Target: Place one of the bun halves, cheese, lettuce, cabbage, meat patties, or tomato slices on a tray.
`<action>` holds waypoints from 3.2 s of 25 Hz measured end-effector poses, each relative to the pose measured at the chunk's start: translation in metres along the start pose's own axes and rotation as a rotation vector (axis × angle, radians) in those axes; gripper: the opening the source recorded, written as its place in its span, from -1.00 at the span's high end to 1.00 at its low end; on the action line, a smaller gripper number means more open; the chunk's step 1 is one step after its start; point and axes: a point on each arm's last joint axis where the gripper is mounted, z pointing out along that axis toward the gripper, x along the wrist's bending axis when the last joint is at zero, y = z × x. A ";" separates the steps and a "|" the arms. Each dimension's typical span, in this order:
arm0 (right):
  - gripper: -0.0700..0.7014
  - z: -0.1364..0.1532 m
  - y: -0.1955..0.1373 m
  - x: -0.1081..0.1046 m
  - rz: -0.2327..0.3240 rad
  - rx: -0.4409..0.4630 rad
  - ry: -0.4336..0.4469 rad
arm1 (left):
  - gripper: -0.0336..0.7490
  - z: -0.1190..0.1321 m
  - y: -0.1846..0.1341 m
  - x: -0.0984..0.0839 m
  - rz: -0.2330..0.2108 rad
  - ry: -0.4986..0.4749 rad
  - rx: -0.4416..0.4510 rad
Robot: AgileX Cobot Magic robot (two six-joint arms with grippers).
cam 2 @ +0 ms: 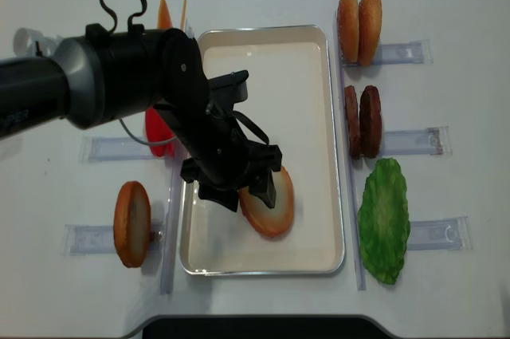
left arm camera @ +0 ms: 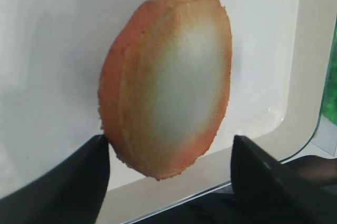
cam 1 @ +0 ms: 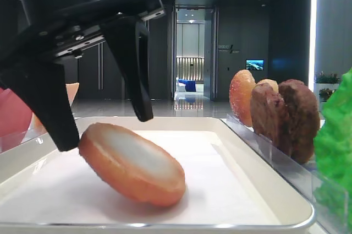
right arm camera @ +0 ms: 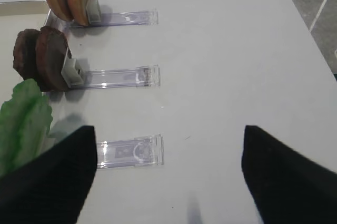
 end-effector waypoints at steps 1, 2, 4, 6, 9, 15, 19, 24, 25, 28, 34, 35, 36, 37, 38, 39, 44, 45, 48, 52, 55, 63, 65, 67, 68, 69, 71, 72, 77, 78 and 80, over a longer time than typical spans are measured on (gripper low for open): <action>-0.58 0.000 0.000 0.000 0.000 0.000 0.000 | -0.51 0.000 0.000 0.000 0.000 0.001 0.002; -0.58 0.000 0.000 0.000 0.000 0.000 0.000 | -0.53 0.000 -0.001 0.000 0.000 0.002 0.007; -0.58 0.000 0.000 0.000 0.000 0.000 0.000 | -0.55 0.000 -0.001 0.001 -0.001 0.007 0.013; -0.58 0.000 0.000 0.000 0.000 0.000 0.000 | -0.56 0.000 -0.001 0.002 -0.007 0.018 0.016; -0.58 0.000 0.000 0.000 0.000 0.000 0.000 | -0.56 0.000 -0.002 0.004 -0.007 0.047 0.026; -0.58 0.000 0.000 0.000 0.000 0.000 0.000 | -0.56 -0.009 -0.004 0.004 0.012 0.056 0.010; -0.58 0.000 0.000 0.000 0.000 0.000 0.000 | -0.56 -0.016 -0.008 0.005 0.029 0.077 0.022; -0.58 0.000 0.000 0.000 0.000 0.000 0.000 | -0.56 -0.031 -0.009 0.005 0.055 0.138 0.052; -0.58 0.000 0.000 0.000 0.000 0.000 0.000 | -0.56 -0.036 -0.008 0.004 0.062 0.152 0.054; -0.58 0.000 0.000 0.000 0.000 0.000 0.000 | -0.56 -0.047 -0.009 0.004 0.080 0.200 0.085; -0.58 0.000 0.000 0.000 0.000 0.000 0.000 | -0.56 -0.059 -0.007 0.010 0.086 0.319 0.091; -0.58 0.000 0.000 0.000 0.000 0.000 0.000 | -0.56 -0.059 -0.007 0.010 0.086 0.327 0.088; -0.58 0.000 0.000 0.000 0.000 0.000 0.000 | -0.57 -0.059 -0.007 0.010 0.086 0.330 0.089; -0.58 0.000 0.000 0.000 0.000 0.000 0.000 | -0.57 -0.059 -0.007 0.011 0.085 0.331 0.089; -0.58 0.000 0.000 0.000 0.000 0.000 0.000 | -0.57 -0.059 -0.007 0.011 0.083 0.331 0.088; -0.58 0.000 0.000 0.000 0.000 0.000 0.000 | -0.57 -0.060 -0.007 0.010 0.083 0.332 0.089; -0.58 0.000 0.000 0.000 0.000 0.000 0.000 | -0.72 -0.064 -0.003 0.007 0.088 0.325 0.072; -0.58 0.000 0.000 0.000 0.000 0.000 0.000 | -0.76 -0.065 -0.003 0.006 0.089 0.324 0.069; -0.58 0.000 0.000 0.000 0.000 0.000 0.000 | -0.82 -0.068 -0.002 0.005 0.091 0.318 0.059; -0.58 0.000 0.000 0.000 0.000 0.000 0.000 | -0.84 -0.074 -0.004 0.004 0.096 0.310 0.040; -0.58 0.000 0.000 0.000 0.000 0.000 0.000 | -0.84 -0.082 -0.007 0.003 0.101 0.300 0.019; -0.58 0.000 0.000 0.000 0.000 0.000 0.000 | -0.84 -0.105 -0.015 0.003 0.127 0.286 -0.049; -0.58 0.000 0.000 0.000 0.000 0.000 0.000 | -0.84 -0.108 -0.015 0.005 0.128 0.285 -0.059; -0.58 0.000 0.000 0.000 0.000 0.000 0.000 | -0.83 -0.110 -0.014 0.007 0.130 0.285 -0.063; -0.58 0.000 0.000 0.000 0.000 0.000 0.000 | -0.83 -0.111 -0.014 0.008 0.129 0.285 -0.067; -0.58 0.000 0.000 0.000 0.000 0.000 0.000 | -0.83 -0.113 -0.013 0.009 0.128 0.289 -0.073; -0.58 0.000 0.000 0.000 0.000 0.000 0.000 | -0.83 -0.118 -0.012 0.014 0.128 0.294 -0.086; -0.58 0.000 0.000 0.000 0.000 0.000 0.000 | -0.83 -0.120 -0.011 0.016 0.124 0.292 -0.093; -0.58 0.000 0.000 0.000 0.000 0.000 0.000 | -0.83 -0.134 -0.010 0.028 0.110 0.292 -0.128; -0.58 0.000 0.000 0.000 0.000 0.000 0.000 | -0.83 -0.137 -0.010 0.031 0.102 0.291 -0.136; -0.58 0.000 0.000 0.000 0.000 0.000 0.000 | -0.82 -0.142 -0.008 0.037 0.092 0.291 -0.148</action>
